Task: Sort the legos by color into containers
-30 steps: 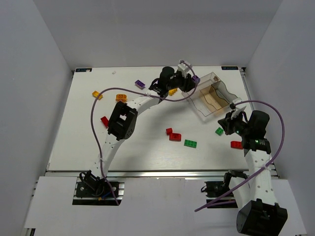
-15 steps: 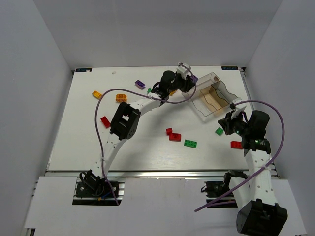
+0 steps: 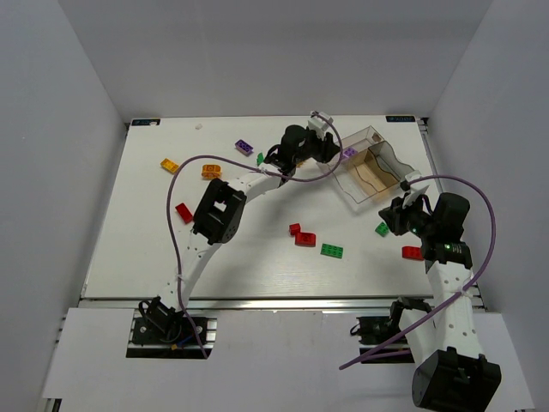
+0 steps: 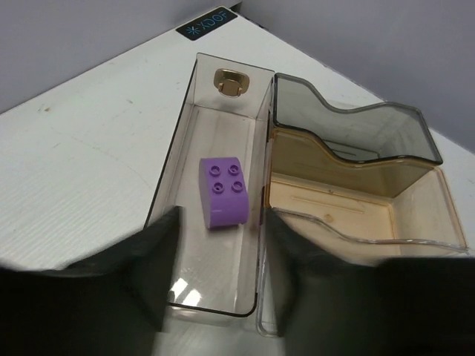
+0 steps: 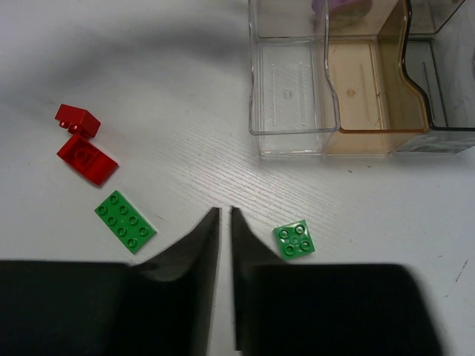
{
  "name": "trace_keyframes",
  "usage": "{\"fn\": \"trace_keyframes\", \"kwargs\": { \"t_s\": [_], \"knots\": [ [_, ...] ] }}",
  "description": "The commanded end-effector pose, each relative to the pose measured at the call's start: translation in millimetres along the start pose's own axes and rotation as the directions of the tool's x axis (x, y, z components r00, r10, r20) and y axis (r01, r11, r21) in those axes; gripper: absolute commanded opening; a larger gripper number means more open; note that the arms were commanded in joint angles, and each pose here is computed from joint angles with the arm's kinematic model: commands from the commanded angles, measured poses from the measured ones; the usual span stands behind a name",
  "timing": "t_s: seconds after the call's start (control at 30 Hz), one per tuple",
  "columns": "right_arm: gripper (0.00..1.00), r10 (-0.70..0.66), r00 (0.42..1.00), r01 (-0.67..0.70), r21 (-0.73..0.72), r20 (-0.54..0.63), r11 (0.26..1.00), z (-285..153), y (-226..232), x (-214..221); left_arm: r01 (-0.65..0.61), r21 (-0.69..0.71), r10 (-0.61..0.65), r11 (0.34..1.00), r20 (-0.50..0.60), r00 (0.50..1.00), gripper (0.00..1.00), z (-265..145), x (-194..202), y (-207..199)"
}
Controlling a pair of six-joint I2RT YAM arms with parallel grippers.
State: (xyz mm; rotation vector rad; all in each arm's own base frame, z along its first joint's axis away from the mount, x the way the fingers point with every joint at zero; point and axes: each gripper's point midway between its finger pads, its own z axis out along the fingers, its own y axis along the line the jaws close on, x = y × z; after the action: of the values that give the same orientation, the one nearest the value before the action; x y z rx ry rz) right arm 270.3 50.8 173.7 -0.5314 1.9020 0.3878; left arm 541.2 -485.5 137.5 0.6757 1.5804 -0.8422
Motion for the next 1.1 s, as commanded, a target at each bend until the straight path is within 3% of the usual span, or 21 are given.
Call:
{"fn": "trace_keyframes", "kwargs": {
  "t_s": [0.0,0.03,0.07,0.1,0.13,0.17,0.2,0.3,0.33,0.37,0.47,0.5,0.57,0.6,0.63,0.7,0.8,0.87,0.93,1.07],
  "knots": [
    [0.25,-0.054,0.998,0.054,0.012,0.042,0.998,-3,-3,-16,-0.017,0.027,0.015,0.999,0.106,0.994,0.48,-9,-71,-18],
    [0.36,-0.066,0.997,0.065,0.014,0.038,0.998,-3,-4,-16,-0.011,0.029,0.008,1.000,0.096,0.995,0.18,-12,-76,-20],
    [0.49,-0.068,0.997,0.068,0.017,0.033,0.998,-3,-5,-16,-0.010,0.027,0.007,1.000,0.110,0.994,0.05,-21,-98,-25],
    [0.67,-0.079,0.997,0.078,0.024,0.019,0.997,-3,-7,-13,0.021,-0.004,-0.020,1.000,0.086,0.996,0.00,-28,-103,-24],
    [0.75,-0.085,0.996,0.085,0.029,0.011,0.996,-4,-8,-11,0.045,-0.016,-0.044,0.999,0.088,0.995,0.00,-37,-112,-27],
    [0.79,-0.093,0.996,0.093,0.028,0.001,0.995,-3,-9,-8,0.094,-0.059,-0.092,0.994,0.035,0.995,0.00,-52,-92,-11],
    [0.81,-0.083,0.996,0.084,0.016,-0.033,0.996,-3,-8,0,0.149,-0.046,-0.146,0.988,0.059,0.988,0.00,-74,-125,-26],
    [0.80,-0.142,0.986,0.144,0.016,-0.090,0.989,-8,-16,-9,0.187,-0.108,-0.187,0.976,0.013,0.982,0.01,-136,-129,-28],
    [0.79,-0.128,0.982,0.132,0.020,-0.139,0.991,-12,-17,-3,0.195,-0.137,-0.200,0.971,-0.024,0.979,0.09,-153,-121,-27],
    [0.77,-0.127,0.979,0.136,0.048,-0.159,0.989,-15,-23,-6,0.196,-0.158,-0.207,0.968,-0.053,0.977,0.30,-168,-114,-29],
    [0.64,-0.015,0.953,0.085,0.219,-0.301,0.972,-26,-58,-1,0.192,-0.270,-0.235,0.943,-0.134,0.963,0.55,-233,-94,-30],
    [0.59,0.010,0.940,0.092,0.283,-0.341,0.955,-34,-72,-3,0.180,-0.320,-0.252,0.930,-0.202,0.946,0.68,-255,-64,-25],
    [0.59,0.051,0.891,0.065,0.237,-0.452,0.969,-37,-65,23,0.141,-0.370,-0.211,0.918,-0.157,0.965,0.79,-291,-80,-27],
    [0.61,0.027,0.879,0.084,0.211,-0.476,0.974,-38,-65,29,0.134,-0.402,-0.188,0.906,-0.097,0.977,0.93,-303,-89,-24],
    [0.63,0.020,0.866,0.088,0.191,-0.500,0.978,-38,-62,37,0.131,-0.450,-0.198,0.883,-0.105,0.975,0.98,-321,-63,-20],
    [0.72,-0.026,0.831,0.134,0.155,-0.556,0.979,-43,-65,46,0.110,-0.468,-0.126,0.877,-0.004,0.992,0.98,-346,-90,-22],
    [0.86,-0.126,0.776,0.195,0.045,-0.618,0.980,-52,-61,50,0.034,-0.551,-0.055,0.834,-0.022,0.998,0.98,-360,-94,-9],
    [0.88,-0.221,0.730,0.275,-0.018,-0.647,0.961,-54,-67,58,0.029,-0.580,-0.066,0.814,-0.043,0.997,0.98,-363,-90,-2],
    [0.89,-0.239,0.676,0.348,0.016,-0.697,0.937,-59,-88,60,0.012,-0.585,-0.055,0.811,-0.055,0.997,0.98,-363,-87,0],
    [0.89,-0.294,0.557,0.340,-0.109,-0.777,0.934,-67,-88,87,-0.032,-0.599,-0.030,0.800,-0.093,0.995,0.98,-364,-67,5]
  ]
}}
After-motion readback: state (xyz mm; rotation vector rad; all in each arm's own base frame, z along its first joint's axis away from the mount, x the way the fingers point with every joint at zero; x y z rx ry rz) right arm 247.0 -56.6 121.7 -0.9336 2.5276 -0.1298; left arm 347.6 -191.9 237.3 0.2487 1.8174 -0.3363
